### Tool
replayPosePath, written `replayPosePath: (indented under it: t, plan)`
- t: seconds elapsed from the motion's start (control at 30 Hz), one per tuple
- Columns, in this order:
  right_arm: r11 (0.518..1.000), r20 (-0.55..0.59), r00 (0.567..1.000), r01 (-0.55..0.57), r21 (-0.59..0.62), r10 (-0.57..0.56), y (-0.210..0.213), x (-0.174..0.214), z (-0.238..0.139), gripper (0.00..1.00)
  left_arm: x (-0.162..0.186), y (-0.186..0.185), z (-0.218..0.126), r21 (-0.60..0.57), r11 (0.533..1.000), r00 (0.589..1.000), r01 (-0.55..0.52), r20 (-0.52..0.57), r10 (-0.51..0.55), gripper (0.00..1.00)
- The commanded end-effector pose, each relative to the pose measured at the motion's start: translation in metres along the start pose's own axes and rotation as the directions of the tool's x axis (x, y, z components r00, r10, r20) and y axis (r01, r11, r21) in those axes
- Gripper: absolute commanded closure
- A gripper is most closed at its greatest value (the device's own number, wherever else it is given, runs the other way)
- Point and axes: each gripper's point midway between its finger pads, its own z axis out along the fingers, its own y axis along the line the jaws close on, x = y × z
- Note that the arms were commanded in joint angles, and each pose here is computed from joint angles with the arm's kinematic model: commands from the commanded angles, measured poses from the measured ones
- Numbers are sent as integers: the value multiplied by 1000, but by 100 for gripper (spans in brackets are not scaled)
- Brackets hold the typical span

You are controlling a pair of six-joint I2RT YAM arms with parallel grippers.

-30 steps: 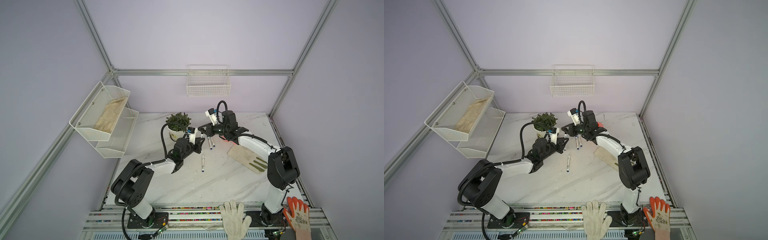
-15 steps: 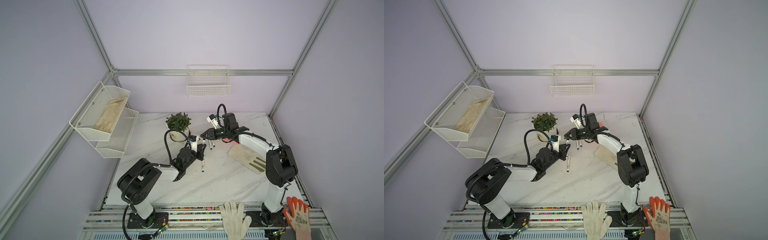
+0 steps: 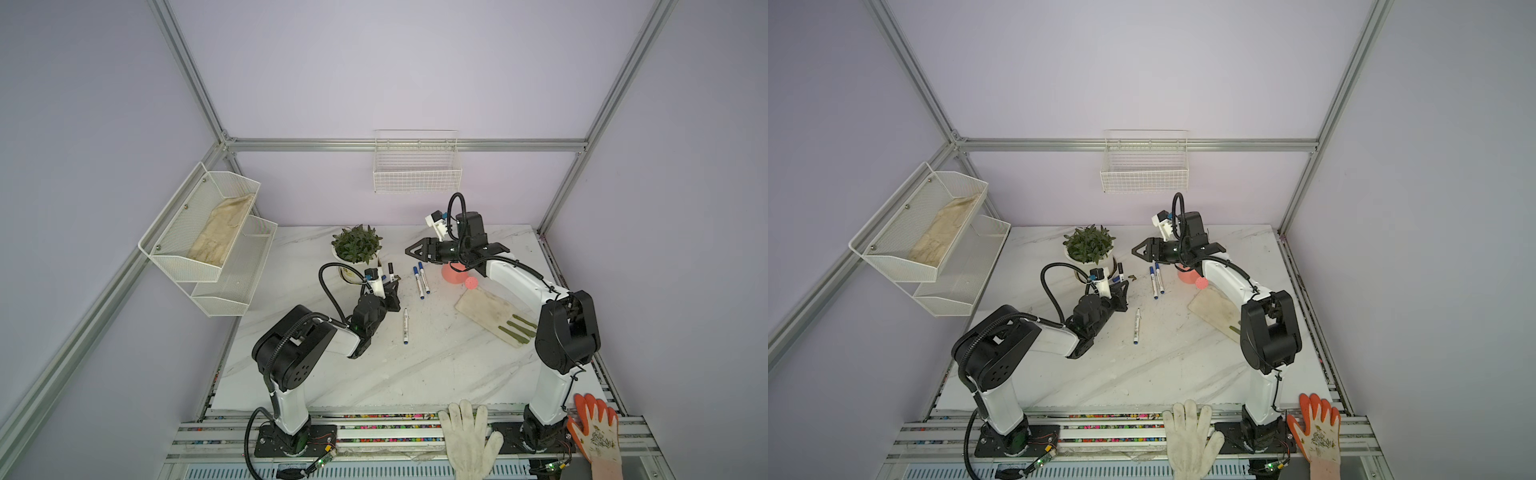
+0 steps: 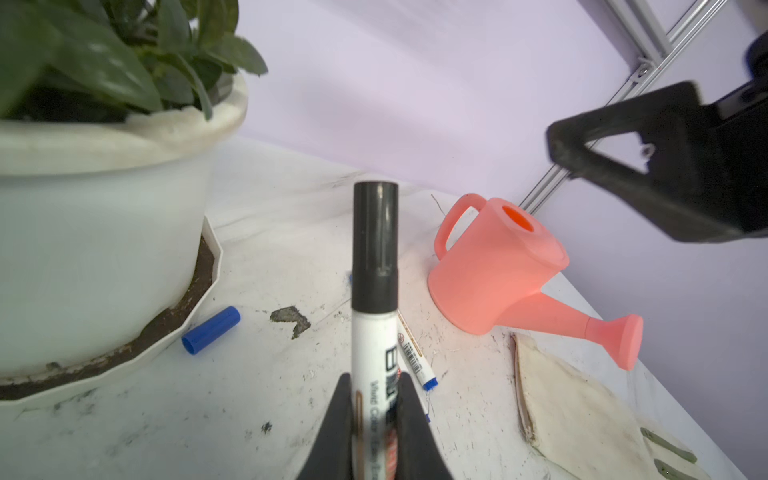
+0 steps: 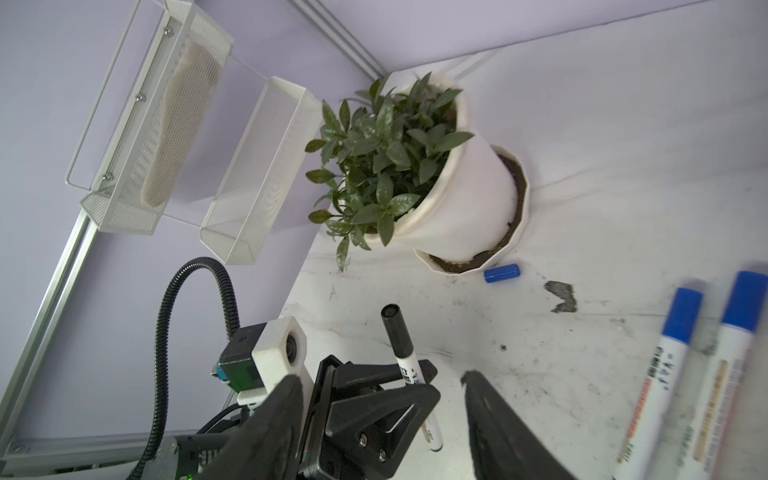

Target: Insert the pens into the pen caps

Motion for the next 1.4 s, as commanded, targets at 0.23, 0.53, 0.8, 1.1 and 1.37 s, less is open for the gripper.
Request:
replayPosePath:
  t: [0.23,0.53,0.8,1.1,1.37]
  plan:
    - [986,120,992,-68,151,51,-25,-12,-31,37,-13,-23,68,-49,998,996,40,-80,-44,100]
    - [983,111,992,-85,164,67,-32,-4,-34,38,14,-24,99,-58,998,983,22,-182,-32,100]
    - [981,118,991,-89,175,69,-34,-1,-41,38,33,-9,108,-116,993,973,23,-226,-49,83]
    - [979,123,990,-91,180,69,-36,-1,-45,39,34,-2,112,-134,990,967,51,-241,-82,71]
    - [981,113,993,-64,183,44,-33,1,-48,39,-6,-21,80,-52,999,983,-10,-184,0,62]
